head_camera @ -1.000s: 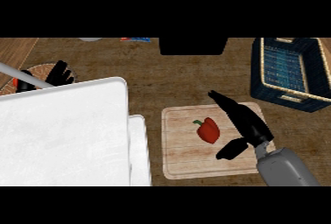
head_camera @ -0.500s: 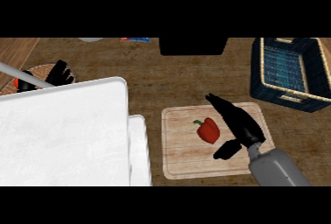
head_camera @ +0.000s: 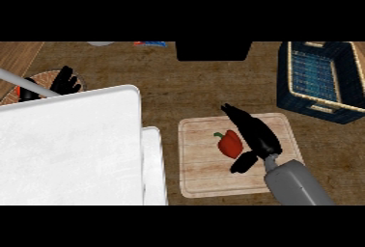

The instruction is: Pick the bell pepper from the cutting board and place it in the basket

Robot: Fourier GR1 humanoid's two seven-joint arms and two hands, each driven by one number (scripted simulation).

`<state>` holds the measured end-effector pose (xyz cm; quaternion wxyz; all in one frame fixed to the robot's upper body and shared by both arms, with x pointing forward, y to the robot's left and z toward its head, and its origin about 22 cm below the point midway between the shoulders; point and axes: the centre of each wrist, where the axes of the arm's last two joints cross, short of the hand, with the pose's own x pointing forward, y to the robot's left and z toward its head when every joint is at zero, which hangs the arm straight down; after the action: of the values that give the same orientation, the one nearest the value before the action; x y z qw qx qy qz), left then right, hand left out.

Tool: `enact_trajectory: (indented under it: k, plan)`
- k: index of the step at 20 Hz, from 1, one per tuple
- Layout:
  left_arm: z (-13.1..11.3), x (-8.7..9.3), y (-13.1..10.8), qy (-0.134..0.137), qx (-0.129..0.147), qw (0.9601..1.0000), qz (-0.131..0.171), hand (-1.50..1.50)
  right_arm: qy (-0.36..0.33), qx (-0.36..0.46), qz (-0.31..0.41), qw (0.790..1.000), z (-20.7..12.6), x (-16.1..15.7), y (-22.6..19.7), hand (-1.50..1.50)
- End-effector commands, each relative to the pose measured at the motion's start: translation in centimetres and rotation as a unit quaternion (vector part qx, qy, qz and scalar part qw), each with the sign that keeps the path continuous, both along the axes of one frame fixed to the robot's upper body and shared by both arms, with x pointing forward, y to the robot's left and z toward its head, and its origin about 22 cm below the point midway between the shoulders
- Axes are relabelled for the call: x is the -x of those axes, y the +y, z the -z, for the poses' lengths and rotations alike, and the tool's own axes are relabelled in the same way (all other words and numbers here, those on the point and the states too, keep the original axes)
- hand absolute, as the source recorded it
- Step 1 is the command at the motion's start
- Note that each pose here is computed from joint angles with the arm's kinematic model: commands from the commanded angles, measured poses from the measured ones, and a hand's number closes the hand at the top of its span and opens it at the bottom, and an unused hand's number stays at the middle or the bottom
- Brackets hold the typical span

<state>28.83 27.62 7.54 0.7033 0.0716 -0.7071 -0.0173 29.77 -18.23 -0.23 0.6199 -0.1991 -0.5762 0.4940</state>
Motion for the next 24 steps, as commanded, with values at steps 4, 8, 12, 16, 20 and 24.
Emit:
enact_trajectory:
  k: [4,8,12,16,20,24]
  plan:
    - [2.4,-0.2,0.2,0.019,-0.045,0.9979,-0.044,0.0,0.016,0.003,-0.005,1.0,2.6,1.2,1.5,-1.5]
    - [0.7,0.0,3.2,0.025,-0.035,0.998,-0.046,0.0,0.041,0.024,-0.044,0.998,2.8,-0.3,2.1,1.5]
    - [2.9,1.2,1.1,0.03,-0.039,0.9979,-0.042,0.0,0.034,0.056,-0.094,0.993,3.9,0.5,-0.8,1.5]
    - [2.0,0.9,1.3,0.021,-0.048,0.9974,-0.048,0.0,0.05,0.018,-0.09,0.995,4.0,0.2,-0.2,1.5]
    - [2.2,0.7,0.5,0.022,-0.042,0.998,-0.043,0.0,0.047,0.019,-0.093,0.994,5.0,1.3,1.6,1.5]
    - [2.1,-0.6,0.6,0.022,-0.034,0.998,-0.049,0.0,0.062,-0.012,-0.082,0.995,5.5,1.7,0.0,1.5]
